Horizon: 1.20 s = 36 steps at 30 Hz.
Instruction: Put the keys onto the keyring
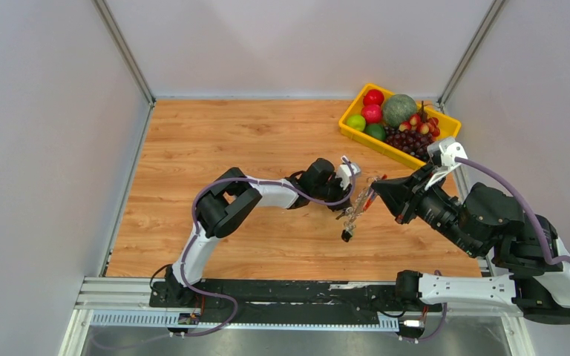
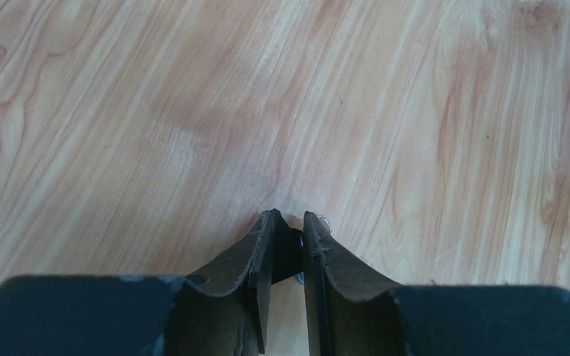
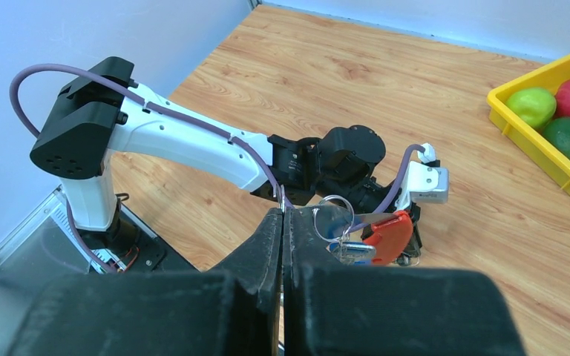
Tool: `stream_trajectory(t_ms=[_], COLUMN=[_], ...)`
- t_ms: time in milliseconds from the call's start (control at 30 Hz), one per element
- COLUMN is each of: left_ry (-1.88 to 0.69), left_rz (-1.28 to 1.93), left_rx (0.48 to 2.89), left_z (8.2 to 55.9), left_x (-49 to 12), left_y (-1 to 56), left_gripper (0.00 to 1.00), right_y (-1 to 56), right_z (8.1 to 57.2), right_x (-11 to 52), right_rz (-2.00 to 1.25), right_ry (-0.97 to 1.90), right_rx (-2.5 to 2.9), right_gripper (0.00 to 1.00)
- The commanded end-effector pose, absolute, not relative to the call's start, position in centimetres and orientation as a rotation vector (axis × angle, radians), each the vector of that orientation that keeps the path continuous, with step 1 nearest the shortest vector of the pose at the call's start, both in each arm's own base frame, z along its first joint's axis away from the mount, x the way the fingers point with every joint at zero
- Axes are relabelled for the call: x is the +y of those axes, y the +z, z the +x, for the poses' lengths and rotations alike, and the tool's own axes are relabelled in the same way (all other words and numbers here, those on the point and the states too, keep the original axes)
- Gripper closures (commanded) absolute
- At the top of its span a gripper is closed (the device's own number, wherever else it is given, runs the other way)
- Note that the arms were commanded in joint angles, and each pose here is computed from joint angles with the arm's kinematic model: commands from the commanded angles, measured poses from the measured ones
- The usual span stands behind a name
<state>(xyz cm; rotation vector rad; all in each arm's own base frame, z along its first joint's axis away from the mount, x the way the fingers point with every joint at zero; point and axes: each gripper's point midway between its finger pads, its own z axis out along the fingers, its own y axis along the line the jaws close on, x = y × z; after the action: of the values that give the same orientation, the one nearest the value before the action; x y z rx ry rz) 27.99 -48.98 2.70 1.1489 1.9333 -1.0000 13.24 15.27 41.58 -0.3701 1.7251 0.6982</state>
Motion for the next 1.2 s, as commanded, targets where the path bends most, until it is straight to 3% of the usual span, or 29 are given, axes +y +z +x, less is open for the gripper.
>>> stream_trajectory(t_ms=[0,300,833,1167], left_ry=[-0.971,-0.971,-0.877,-0.756], left_rz=[1.242,1.248,1.110,0.939], left_rx=[2.033,2.032,2.067,2.172], left_z=[25.7,25.5,25.2,23.0], left_x=[-47.4,-47.2,-43.7,-36.9], left_y=[-1.5,-1.8,0.5,0.3], left_gripper=[0.74,0.99,1.00,1.00], right_y=[42.8,42.7,42.5,42.2], right_z=[13.1,13.1,13.0,12.9], right_x=[15.5,15.7,15.7,16.2], right_rz=[-0.358,-0.355,-0.360,-0.375], right_ry=[0.744,0.749,0.750,0.764], right_rx=[1.685,1.689,1.690,1.693], right_gripper=[1.00,1.00,1.00,1.00])
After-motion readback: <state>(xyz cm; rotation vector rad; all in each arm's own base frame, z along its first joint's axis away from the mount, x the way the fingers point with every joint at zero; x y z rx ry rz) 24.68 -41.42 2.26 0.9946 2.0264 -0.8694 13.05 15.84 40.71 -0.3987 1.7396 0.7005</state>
